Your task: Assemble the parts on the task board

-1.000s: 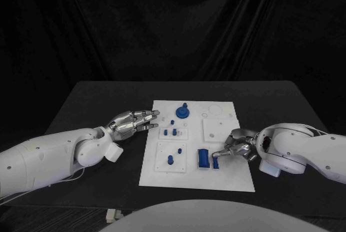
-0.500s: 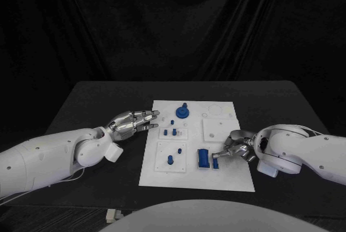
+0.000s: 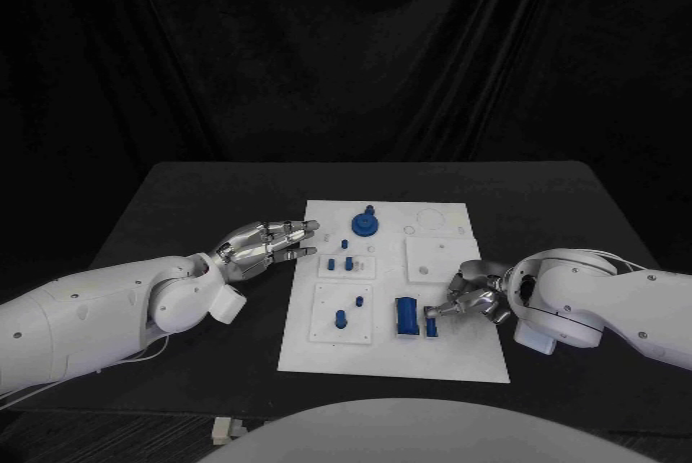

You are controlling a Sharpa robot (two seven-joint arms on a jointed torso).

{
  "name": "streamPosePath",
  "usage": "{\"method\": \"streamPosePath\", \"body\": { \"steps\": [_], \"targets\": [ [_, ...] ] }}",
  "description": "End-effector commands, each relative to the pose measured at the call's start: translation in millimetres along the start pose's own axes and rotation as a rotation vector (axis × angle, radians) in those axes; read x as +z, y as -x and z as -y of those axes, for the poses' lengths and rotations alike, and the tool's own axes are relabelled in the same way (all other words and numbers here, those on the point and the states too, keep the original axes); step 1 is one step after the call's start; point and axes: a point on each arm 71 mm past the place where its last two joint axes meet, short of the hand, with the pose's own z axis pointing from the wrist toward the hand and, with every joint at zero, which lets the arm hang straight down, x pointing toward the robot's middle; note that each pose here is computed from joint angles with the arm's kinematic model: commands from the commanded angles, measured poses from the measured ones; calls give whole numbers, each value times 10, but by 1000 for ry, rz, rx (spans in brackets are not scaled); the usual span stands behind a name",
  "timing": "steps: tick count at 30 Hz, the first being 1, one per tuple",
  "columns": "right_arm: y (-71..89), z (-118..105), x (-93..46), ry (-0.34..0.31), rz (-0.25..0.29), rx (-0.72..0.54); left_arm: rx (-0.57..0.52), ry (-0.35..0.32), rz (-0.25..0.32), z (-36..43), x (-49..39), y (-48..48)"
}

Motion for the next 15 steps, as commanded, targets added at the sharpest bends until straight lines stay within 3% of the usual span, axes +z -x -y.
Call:
{"method": "streamPosePath", "body": {
  "steps": [1,15],
  "targets": [
    [-41,40,2,-39,-19,-23,-12,-10,-14,1,5,-20],
    [-80,26,5,-49,-31,-55,-12,-10,-14,1,0,-18]
  ]
}}
